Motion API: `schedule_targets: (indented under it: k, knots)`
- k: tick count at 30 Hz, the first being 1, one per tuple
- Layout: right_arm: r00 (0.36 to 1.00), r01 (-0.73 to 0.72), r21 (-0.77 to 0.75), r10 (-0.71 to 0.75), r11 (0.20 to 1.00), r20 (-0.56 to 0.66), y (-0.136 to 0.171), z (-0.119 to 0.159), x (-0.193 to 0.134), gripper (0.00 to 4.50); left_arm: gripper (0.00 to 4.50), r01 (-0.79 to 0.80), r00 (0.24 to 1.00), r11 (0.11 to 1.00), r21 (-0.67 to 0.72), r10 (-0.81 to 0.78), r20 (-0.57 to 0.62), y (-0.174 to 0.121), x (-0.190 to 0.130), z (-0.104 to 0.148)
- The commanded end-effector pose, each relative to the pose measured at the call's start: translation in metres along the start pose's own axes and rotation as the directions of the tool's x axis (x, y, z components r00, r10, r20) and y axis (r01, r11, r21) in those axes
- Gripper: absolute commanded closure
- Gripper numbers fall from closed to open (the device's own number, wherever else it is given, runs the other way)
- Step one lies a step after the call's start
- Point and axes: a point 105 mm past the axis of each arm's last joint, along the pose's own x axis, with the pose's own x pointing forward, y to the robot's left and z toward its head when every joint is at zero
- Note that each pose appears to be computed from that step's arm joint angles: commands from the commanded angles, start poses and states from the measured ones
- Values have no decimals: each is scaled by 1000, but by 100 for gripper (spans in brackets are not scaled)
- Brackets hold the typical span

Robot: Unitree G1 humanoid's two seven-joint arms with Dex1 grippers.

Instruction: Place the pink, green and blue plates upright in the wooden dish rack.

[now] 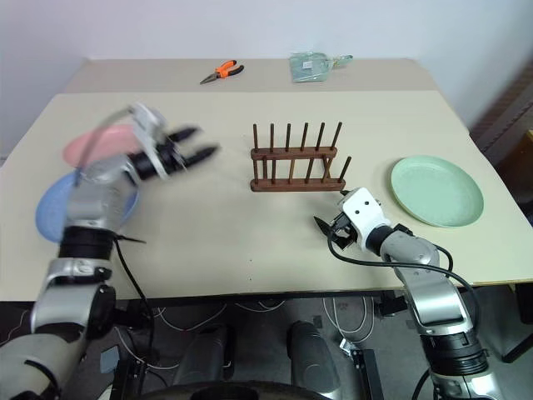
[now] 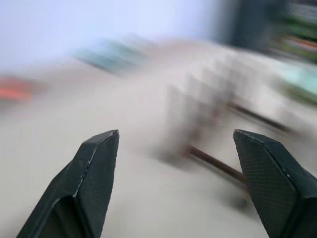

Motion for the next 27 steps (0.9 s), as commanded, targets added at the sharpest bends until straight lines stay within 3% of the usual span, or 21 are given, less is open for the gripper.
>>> schedule_targets:
  k: [1,3,5,12,25,27]
  knots:
    - [999,-18,3,18,1000,31,-1,11,0,0,30,-545,838,835,-77,546,-11,94,-35,13]
    - [999,-45,6,45,999,30,3,11,3,0,1,-694,720,709,-129,686,-102,122,-58,0]
    - [998,-52,-6,52,999,32,4,12,5,0,1,-733,679,646,-214,715,-168,129,-68,-10]
    - [999,-42,-30,43,999,20,1,8,8,0,1,-726,664,490,-483,683,-303,123,-84,-37]
    - [999,-46,-51,47,998,9,3,4,9,0,1,-729,641,344,-592,647,-414,113,-91,-62]
    - [999,-41,-55,42,998,11,2,5,10,0,52,-726,642,336,-600,644,-417,113,-90,-62]
